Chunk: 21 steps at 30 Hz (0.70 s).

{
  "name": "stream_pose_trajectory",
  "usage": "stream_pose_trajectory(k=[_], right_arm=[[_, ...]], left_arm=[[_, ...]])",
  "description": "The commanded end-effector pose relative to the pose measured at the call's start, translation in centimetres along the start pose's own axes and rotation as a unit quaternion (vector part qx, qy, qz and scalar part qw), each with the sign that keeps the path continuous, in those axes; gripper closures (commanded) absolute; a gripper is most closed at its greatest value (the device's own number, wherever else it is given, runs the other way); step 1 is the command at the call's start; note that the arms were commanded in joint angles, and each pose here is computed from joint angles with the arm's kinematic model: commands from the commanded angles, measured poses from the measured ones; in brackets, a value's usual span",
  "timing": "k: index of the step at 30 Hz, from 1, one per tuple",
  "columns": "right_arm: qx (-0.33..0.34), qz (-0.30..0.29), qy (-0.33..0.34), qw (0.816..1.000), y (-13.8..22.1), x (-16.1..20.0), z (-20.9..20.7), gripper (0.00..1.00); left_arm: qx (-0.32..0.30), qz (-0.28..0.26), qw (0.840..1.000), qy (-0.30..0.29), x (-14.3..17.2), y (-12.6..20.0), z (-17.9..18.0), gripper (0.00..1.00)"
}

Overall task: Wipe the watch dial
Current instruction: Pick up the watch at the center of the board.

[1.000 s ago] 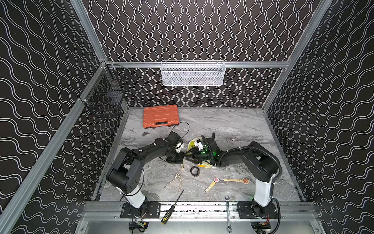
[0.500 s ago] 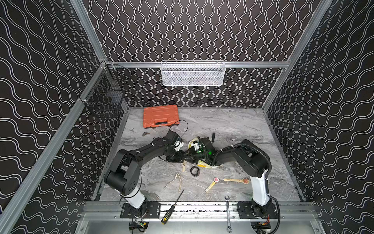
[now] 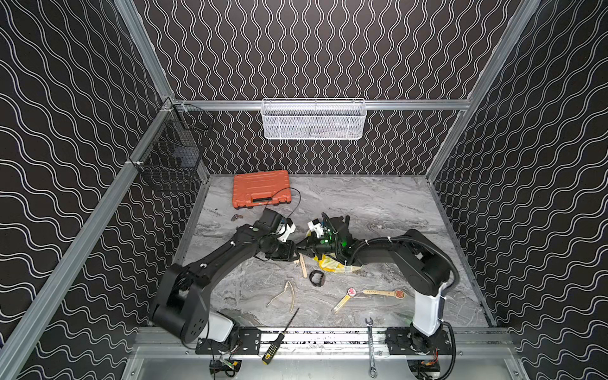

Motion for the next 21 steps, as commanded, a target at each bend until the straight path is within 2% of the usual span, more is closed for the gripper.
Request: stream_pose_trajectory(k=[1, 4, 8, 14, 16, 17, 19, 21], right_arm=[[-0.036, -0.007, 0.103, 0.994, 1.8, 0.6, 3.9, 1.0], [-0.057, -0.018, 0.18, 0.982, 4.2, 1.3, 7.1, 1.0], [-0.061, -0.031, 0.289, 0.955, 7.8, 3.2, 10.9, 1.0], [-0.071, -0.027, 0.414, 0.907, 12.5, 6.7, 14.4, 1.0], [-0.083, -0.02, 0.448, 0.89, 13.9, 8.2, 15.1, 1.0], [-0.087, -0.019, 0.462, 0.882, 14.5, 8.8, 15.4, 1.0], [-0.094, -0.02, 0.48, 0.872, 15.7, 9.9, 15.7, 1.0], [-0.114, -0.019, 0.495, 0.861, 16.7, 11.0, 16.1, 1.0]], left_arm=[[0.023, -0.02, 1.0, -0.004, 0.1, 2.3, -0.8, 0.61], [0.024, -0.069, 0.997, -0.016, -1.0, 4.7, -1.5, 0.6], [0.055, -0.135, 0.988, -0.052, -2.7, 6.7, -3.4, 0.59], [0.145, -0.214, 0.958, -0.122, -4.2, 6.8, -6.3, 0.57], [0.138, -0.249, 0.944, -0.165, -4.9, 7.3, -7.2, 0.56], [0.137, -0.272, 0.934, -0.189, -5.4, 7.7, -7.9, 0.55], [0.139, -0.315, 0.908, -0.238, -5.9, 8.4, -9.4, 0.48], [0.149, -0.361, 0.869, -0.305, -5.8, 9.3, -11.6, 0.37]])
Point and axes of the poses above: each gripper's point midway between its finger pads, its own y axis back along the fingers, its own z axis along the line the jaws close on, x = y × z, the point moved 2 cm from there along y, back along the fingers, and after that the axes turned 10 degrees about -y, right-handed, at the moved point
